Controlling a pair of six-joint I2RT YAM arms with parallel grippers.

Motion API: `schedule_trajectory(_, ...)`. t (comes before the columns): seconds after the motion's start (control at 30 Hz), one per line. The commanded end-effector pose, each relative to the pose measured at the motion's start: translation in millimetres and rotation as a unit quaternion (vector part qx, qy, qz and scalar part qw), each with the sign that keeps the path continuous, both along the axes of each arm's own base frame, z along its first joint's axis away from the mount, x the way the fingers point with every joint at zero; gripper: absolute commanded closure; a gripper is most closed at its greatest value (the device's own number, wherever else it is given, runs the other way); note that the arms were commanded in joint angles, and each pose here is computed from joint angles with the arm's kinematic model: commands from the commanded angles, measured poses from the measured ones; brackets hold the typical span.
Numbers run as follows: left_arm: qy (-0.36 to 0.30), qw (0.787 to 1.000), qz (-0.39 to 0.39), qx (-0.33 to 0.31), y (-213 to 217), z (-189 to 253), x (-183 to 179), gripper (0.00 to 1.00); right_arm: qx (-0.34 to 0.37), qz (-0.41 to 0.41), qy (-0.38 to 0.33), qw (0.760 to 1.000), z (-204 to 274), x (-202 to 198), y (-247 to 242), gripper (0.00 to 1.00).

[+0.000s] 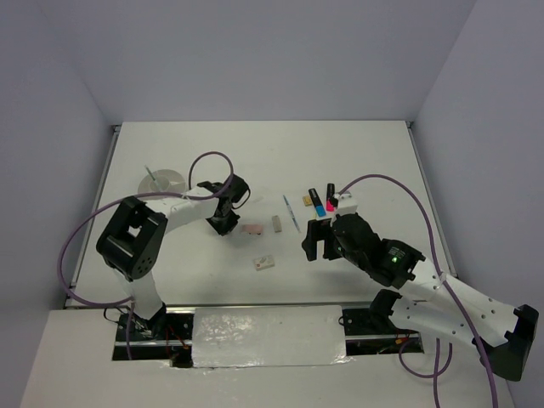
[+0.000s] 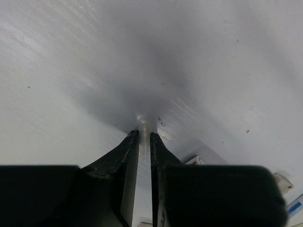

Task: Sort the stationery into containers
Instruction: Pick up the pen cap from the center of the board.

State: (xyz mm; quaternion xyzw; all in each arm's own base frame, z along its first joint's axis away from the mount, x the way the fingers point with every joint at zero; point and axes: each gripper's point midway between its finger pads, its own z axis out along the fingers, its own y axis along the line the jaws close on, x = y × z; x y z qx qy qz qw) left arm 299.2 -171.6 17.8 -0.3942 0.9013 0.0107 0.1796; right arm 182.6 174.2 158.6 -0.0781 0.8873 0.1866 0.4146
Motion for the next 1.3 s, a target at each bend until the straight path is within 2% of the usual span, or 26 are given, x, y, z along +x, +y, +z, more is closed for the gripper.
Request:
schedule_trajectory(0.0,0.005,1.0,-0.019,0.007,4.0,-2.6,-6.0,0.76,0.005,0.002,-0.013,1.0,2.2,3.6,2.1,0.04)
schedule_trajectory(0.23,0.003,0.997,-0.064,0.03,13.8,-6.7,-12.1,0.87,0.005,0.001,-0.015,1.0,3.6,2.6,-1.1,0.04)
schedule_trajectory(0.33,-0.008,0.989,-0.138,0.05,18.1,-1.2,-13.1,0.99,0.007,0.002,-0.017,1.0,5.6,1.3,-1.7,0.04)
schedule_trajectory(0.5,-0.047,0.972,-0.221,0.066,22.3,16.5,-13.6,1.0,0.015,0.008,-0.021,1.0,10.9,1.0,0.6,0.04)
schedule_trajectory(0.6,-0.098,0.951,-0.289,0.043,8.4,40.1,-12.2,1.0,0.031,0.028,-0.023,0.999,15.0,-1.7,9.1,0.04)
schedule_trajectory(0.7,-0.164,0.908,-0.385,-0.011,-26.2,73.4,-14.1,1.0,0.054,0.044,-0.032,0.997,25.1,-3.3,16.7,0.04)
schedule_trajectory(0.73,-0.202,0.88,-0.429,-0.022,-40.9,90.9,-15.2,1.0,0.066,0.057,-0.035,0.996,30.1,-6.6,20.4,0.04)
schedule_trajectory(0.8,-0.223,0.848,-0.478,-0.048,-60.1,104.9,-25.6,1.0,0.08,0.073,-0.045,0.993,37.0,-8.6,25.3,0.04)
schedule_trajectory(0.83,-0.227,0.824,-0.518,-0.04,-69.2,111.8,-32.5,1.0,0.085,0.079,-0.045,0.992,39.2,-10.8,26.8,0.04)
schedule_trajectory(0.87,-0.223,0.817,-0.531,-0.026,-70.5,113.9,-34.0,1.0,0.085,0.078,-0.044,0.992,40.1,-10.9,26.2,0.04)
schedule_trajectory(1.0,-0.188,0.76,-0.622,0.028,-87.5,112.2,-56.2,1.0,0.073,0.069,-0.04,0.994,38.8,-11.0,20.1,0.04)
schedule_trajectory(1.03,-0.188,0.752,-0.63,0.036,-90.2,112.5,-60.6,1.0,0.071,0.064,-0.046,0.994,40.8,-10.5,16.8,0.04)
schedule_trajectory(1.07,-0.194,0.742,-0.64,0.034,-95.5,113.9,-64.0,1.0,0.067,0.06,-0.046,0.995,41.0,-11.0,13.1,0.04)
schedule_trajectory(1.1,-0.2,0.721,-0.664,0.022,-104.2,115.7,-74.7,1.0,0.066,0.055,-0.049,0.995,42.7,-11.1,10.0,0.04)
schedule_trajectory(1.17,-0.218,0.691,-0.689,0.003,-117.7,120.0,-81.7,1.0,0.065,0.033,-0.061,0.995,51.6,-11.2,-3.3,0.04)
schedule_trajectory(1.23,-0.228,0.676,-0.7,-0.003,-125.5,122.2,-80.7,1.0,0.071,0.004,-0.067,0.995,60.6,-11.1,-14.9,0.04)
schedule_trajectory(1.27,-0.234,0.658,-0.715,-0.004,-130.6,122.7,-81.2,1.0,0.07,-0.027,-0.077,0.994,70.0,-10.5,-29.8,0.04)
